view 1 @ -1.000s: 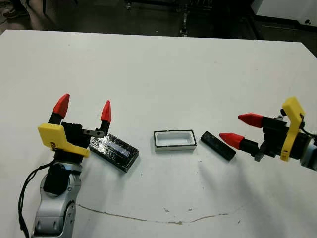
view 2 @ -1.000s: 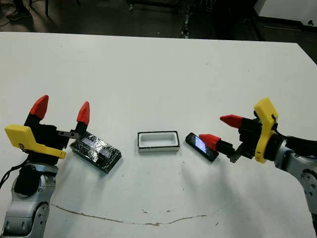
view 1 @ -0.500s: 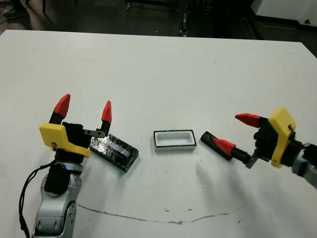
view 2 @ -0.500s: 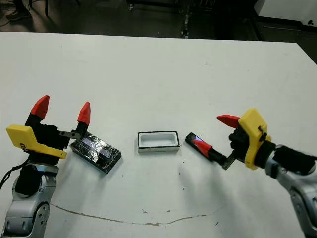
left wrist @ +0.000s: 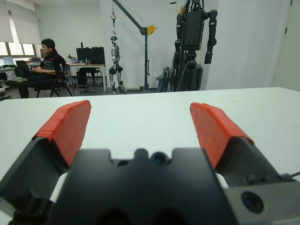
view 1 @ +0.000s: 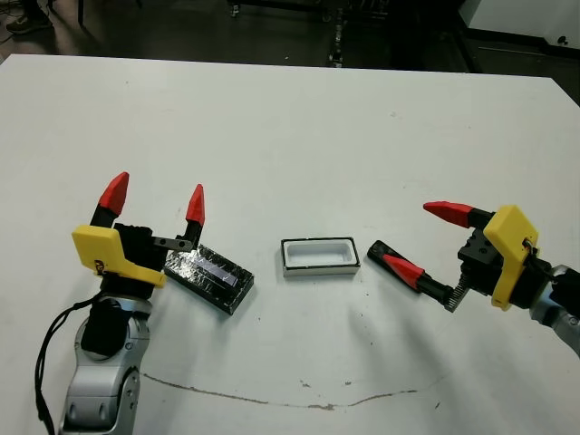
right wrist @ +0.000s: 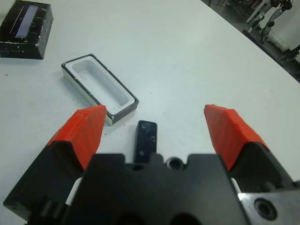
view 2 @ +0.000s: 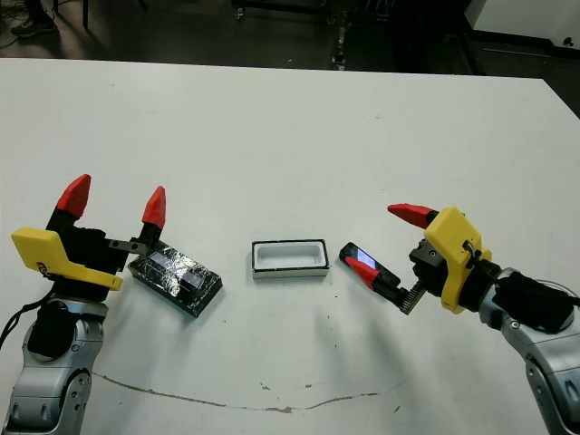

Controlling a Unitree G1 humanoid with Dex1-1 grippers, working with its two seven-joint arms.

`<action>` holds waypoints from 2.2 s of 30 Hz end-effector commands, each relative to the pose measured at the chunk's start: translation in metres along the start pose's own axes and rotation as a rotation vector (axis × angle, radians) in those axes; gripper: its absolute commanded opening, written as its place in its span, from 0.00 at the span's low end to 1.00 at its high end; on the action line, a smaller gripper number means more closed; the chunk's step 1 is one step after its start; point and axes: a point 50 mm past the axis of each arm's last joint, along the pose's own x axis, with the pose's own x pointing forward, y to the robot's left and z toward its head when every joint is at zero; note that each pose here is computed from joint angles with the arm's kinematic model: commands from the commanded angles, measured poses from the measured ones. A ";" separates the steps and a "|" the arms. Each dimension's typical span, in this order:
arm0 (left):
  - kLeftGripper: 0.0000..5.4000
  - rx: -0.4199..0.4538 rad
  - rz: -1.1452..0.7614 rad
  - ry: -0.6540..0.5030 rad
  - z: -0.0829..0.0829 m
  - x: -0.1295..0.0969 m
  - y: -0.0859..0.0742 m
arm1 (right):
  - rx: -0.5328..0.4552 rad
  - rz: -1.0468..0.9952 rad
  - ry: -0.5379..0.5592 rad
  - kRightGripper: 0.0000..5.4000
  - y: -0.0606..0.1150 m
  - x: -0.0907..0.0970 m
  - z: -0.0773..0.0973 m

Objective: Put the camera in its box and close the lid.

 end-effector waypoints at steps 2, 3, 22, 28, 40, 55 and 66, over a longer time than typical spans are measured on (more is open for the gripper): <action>1.00 0.005 -0.001 0.031 -0.005 -0.003 0.001 | 0.000 0.009 0.019 1.00 -0.002 0.001 -0.005; 1.00 0.001 0.001 0.030 -0.005 -0.003 0.001 | 0.007 0.010 0.022 1.00 -0.003 0.001 -0.006; 1.00 -0.007 -0.002 0.035 -0.006 -0.004 0.000 | 0.055 0.034 0.096 1.00 -0.009 0.004 -0.025; 1.00 -0.015 -0.003 0.035 -0.006 -0.004 0.000 | 0.037 0.056 0.100 1.00 -0.008 0.004 -0.028; 1.00 -0.017 -0.002 0.034 -0.006 -0.004 0.000 | 0.158 0.051 0.161 1.00 -0.009 0.005 -0.042; 1.00 -0.020 -0.005 0.035 -0.006 -0.004 0.000 | 0.167 0.050 0.193 1.00 -0.009 0.005 -0.047; 1.00 -0.010 0.000 0.032 -0.006 -0.004 0.000 | 0.137 0.077 0.215 1.00 -0.009 0.005 -0.049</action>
